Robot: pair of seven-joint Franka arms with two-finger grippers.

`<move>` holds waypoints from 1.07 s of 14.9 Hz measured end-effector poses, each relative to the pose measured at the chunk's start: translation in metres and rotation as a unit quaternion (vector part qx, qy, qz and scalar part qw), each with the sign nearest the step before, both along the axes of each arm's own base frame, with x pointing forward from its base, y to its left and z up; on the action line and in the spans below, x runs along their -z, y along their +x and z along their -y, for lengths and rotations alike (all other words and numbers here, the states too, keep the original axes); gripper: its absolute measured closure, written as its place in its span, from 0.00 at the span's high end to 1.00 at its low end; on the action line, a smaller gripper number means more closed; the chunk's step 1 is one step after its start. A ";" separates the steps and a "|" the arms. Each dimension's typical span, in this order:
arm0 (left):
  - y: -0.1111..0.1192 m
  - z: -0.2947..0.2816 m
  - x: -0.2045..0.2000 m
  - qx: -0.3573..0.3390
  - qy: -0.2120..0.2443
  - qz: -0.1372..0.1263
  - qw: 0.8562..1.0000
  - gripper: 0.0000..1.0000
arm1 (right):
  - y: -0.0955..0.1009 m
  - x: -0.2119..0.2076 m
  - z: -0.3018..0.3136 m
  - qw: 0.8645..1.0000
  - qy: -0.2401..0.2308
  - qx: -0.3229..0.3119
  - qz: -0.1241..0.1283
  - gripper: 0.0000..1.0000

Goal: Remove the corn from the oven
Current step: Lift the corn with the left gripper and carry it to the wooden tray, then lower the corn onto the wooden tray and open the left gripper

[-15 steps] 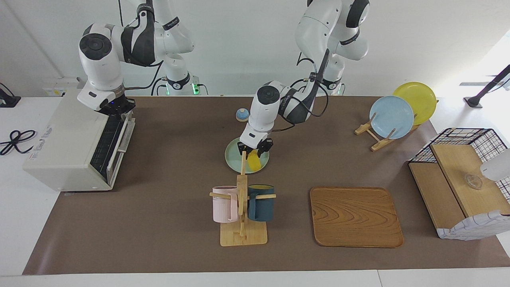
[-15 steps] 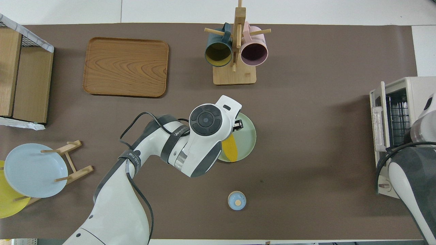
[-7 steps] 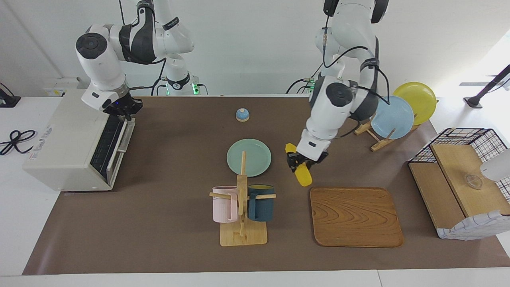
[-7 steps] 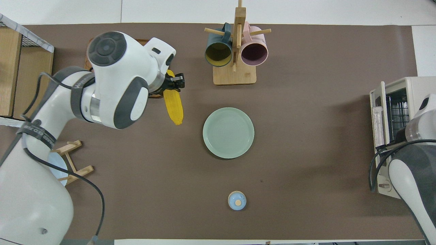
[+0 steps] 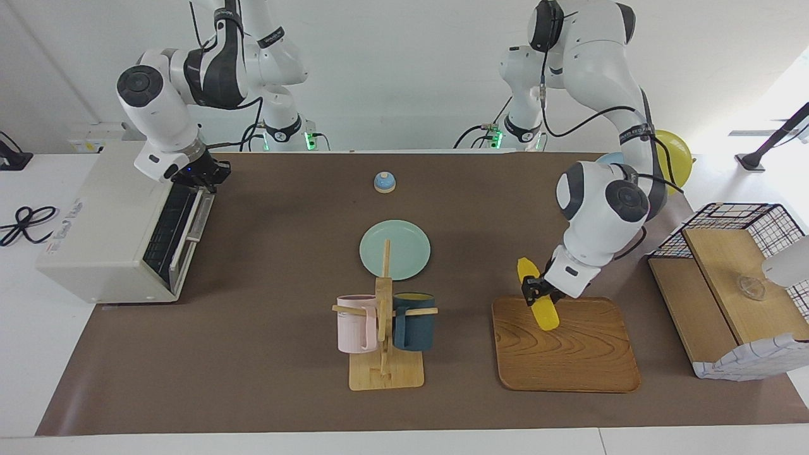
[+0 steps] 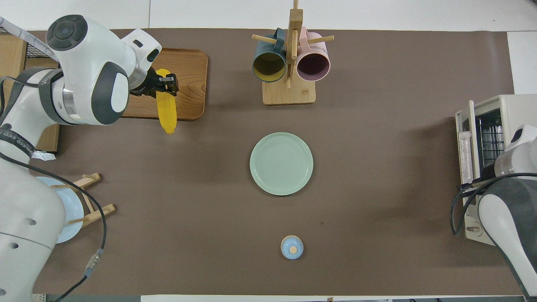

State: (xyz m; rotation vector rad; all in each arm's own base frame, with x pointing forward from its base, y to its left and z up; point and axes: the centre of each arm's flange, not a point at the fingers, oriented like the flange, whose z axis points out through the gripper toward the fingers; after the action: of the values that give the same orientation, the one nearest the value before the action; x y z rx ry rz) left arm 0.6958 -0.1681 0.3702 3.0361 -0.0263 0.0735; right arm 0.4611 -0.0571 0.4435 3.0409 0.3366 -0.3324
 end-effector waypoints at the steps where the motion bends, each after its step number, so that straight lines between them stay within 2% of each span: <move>1: 0.012 -0.008 0.007 0.012 0.001 0.005 1.000 0.53 | 0.000 0.000 0.000 1.000 -0.002 -0.002 0.000 0.01; 5: 0.036 -0.029 0.029 0.031 0.002 0.029 0.999 0.53 | -0.001 -0.003 0.007 0.999 -0.035 -0.036 -0.004 0.01; 10: 0.046 -0.020 0.051 0.038 -0.002 0.033 0.999 0.53 | -0.002 -0.007 0.012 0.996 -0.052 -0.068 -0.007 0.01; 16: 0.048 -0.019 0.050 0.038 -0.002 0.036 0.999 0.53 | -0.002 -0.012 0.014 0.993 -0.061 -0.099 -0.012 0.01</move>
State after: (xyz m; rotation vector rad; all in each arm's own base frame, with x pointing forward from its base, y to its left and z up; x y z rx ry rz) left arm 0.7436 -0.1490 0.3199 3.0234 -0.1481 0.1775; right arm 0.4589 -0.0714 0.4557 2.8560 0.5902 -0.3633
